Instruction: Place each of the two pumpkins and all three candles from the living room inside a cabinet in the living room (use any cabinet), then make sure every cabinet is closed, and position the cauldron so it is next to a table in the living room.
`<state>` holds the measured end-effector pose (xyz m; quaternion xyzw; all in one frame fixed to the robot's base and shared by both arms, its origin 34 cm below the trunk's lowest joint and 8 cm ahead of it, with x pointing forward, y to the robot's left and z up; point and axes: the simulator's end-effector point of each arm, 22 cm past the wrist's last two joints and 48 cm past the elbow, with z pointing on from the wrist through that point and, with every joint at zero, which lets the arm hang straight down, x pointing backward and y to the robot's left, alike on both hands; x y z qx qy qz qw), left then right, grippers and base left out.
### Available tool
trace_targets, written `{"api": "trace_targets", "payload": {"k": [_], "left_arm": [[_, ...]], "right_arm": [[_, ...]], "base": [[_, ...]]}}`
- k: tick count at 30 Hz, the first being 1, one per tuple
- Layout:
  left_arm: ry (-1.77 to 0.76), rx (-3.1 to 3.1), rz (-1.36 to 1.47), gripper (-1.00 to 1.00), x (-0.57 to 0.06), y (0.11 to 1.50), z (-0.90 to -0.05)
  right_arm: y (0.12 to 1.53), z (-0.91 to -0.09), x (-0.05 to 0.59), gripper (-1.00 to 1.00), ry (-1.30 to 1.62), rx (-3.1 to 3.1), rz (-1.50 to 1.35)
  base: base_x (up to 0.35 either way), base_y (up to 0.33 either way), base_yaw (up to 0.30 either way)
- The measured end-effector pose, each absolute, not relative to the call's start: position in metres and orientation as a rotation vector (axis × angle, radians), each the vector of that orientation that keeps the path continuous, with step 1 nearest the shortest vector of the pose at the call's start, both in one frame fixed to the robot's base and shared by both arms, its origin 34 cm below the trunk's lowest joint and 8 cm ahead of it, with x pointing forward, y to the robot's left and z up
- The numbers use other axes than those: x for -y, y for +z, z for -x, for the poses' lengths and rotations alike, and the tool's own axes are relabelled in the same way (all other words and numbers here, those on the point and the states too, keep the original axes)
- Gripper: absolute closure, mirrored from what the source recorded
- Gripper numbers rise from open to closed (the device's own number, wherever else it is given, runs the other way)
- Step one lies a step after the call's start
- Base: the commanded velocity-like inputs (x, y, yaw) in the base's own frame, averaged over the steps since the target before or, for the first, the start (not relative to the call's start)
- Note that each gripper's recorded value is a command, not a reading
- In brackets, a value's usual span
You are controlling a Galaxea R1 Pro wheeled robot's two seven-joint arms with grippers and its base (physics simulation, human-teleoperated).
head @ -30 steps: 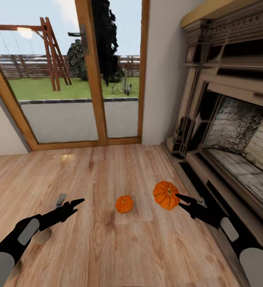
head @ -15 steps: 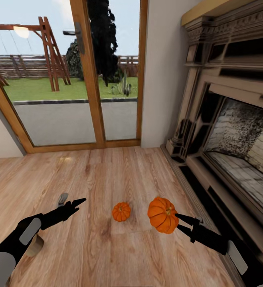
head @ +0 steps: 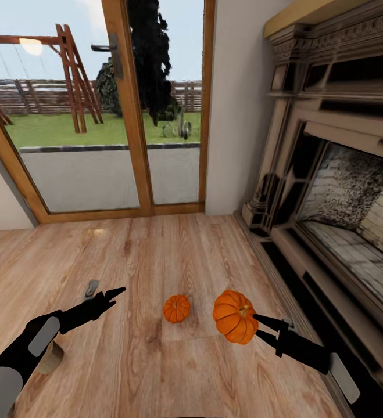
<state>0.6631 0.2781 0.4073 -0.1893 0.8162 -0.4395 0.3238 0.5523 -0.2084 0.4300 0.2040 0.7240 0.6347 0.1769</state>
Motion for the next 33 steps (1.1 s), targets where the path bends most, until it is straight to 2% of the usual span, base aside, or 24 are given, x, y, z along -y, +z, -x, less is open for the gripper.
{"api": "trace_targets", "payload": {"k": [7, 18, 33], "left_arm": [[-1.175, -2.127, 0.488, -1.0, -0.276, 0.411, -0.663], [-1.18, -2.122, 0.485, -1.0, -0.275, 0.414, -0.663], [-1.168, -2.148, 0.523, -1.0, -0.277, 0.404, -0.66]], "right_arm": [[0.429, -0.552, 0.207, 1.0, 1.797, -2.052, -0.579], [0.431, -0.552, 0.207, 1.0, 1.799, -2.048, -0.575], [0.433, -0.553, 0.208, 1.0, 1.8, -2.04, -0.577]], "base": [[0.001, 0.032, -0.061], [0.092, 0.243, -0.234], [0.009, 0.017, -0.012]]}}
